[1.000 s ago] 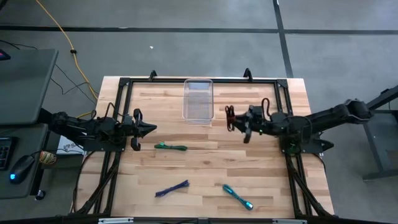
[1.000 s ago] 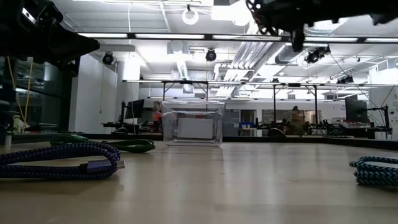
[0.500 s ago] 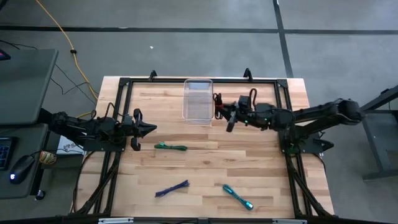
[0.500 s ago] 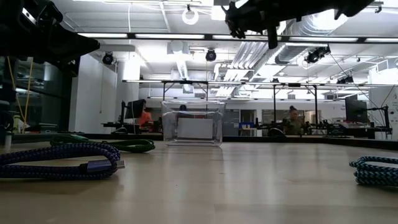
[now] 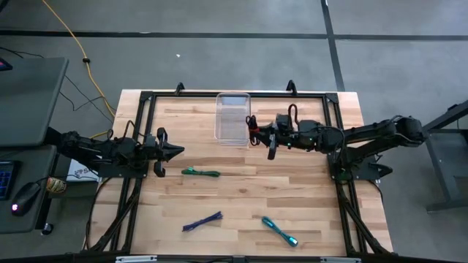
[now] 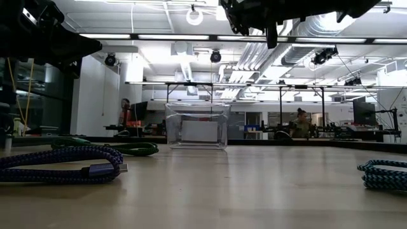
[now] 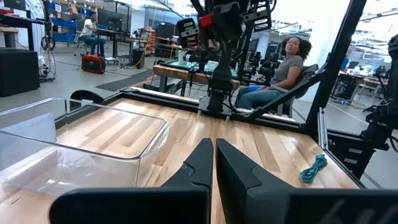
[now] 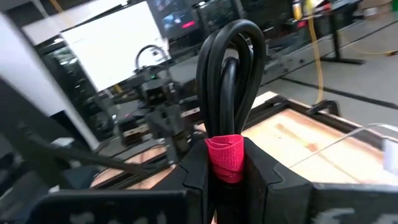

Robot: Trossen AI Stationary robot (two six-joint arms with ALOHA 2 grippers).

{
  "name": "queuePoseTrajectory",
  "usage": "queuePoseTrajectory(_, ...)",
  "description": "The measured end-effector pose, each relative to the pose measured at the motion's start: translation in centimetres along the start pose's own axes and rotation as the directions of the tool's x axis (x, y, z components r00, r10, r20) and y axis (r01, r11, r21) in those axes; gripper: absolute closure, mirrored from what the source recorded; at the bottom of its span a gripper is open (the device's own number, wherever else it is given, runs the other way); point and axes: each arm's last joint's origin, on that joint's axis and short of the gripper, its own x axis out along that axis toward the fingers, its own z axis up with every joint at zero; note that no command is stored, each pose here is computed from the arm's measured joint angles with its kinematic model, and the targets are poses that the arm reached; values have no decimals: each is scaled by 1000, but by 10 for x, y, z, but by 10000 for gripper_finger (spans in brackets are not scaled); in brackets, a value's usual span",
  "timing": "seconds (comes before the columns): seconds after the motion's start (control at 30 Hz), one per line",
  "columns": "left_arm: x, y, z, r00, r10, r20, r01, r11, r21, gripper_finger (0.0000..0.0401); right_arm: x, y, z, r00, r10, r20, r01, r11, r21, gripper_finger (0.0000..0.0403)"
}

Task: Pick and place USB-C Cables
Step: Put the black charger cable into the transparent bin

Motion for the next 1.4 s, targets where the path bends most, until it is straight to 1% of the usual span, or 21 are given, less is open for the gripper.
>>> queuePoseTrajectory(0.23, 0, 0, 0, 1000, 0, 0, 0, 1000, 0, 401, 0, 4, -2, 988, 146, -57, -146, 989, 7, 363)
queuePoseTrajectory(0.37, 0, 0, 0, 1000, 0, 0, 0, 1000, 0, 401, -1, 8, -1, 960, 266, -81, -266, 964, 13, 363)
queuePoseTrajectory(0.5, 0, 0, 0, 1000, 0, 1, 0, 1000, -1, 401, -2, 11, -2, 928, 357, -109, -355, 934, 38, 363)
queuePoseTrajectory(0.57, 0, 0, 0, 1000, 0, 0, 0, 1000, 0, 401, -3, 12, -2, 915, 386, -120, -382, 922, 59, 363)
queuePoseTrajectory(0.7, 0, 0, 0, 1000, 0, 1, 0, 1000, 0, 401, -3, 12, -2, 907, 402, -127, -396, 915, 74, 363)
queuePoseTrajectory(0.93, 0, 0, 0, 1000, 0, 0, 0, 1000, 0, 401, -3, 12, -2, 914, 387, -120, -379, 922, 83, 364)
queuePoseTrajectory(1.4, 0, 0, 0, 1000, 0, 0, 0, 1000, 0, 401, -3, 12, -2, 914, 387, -121, -378, 921, 97, 364)
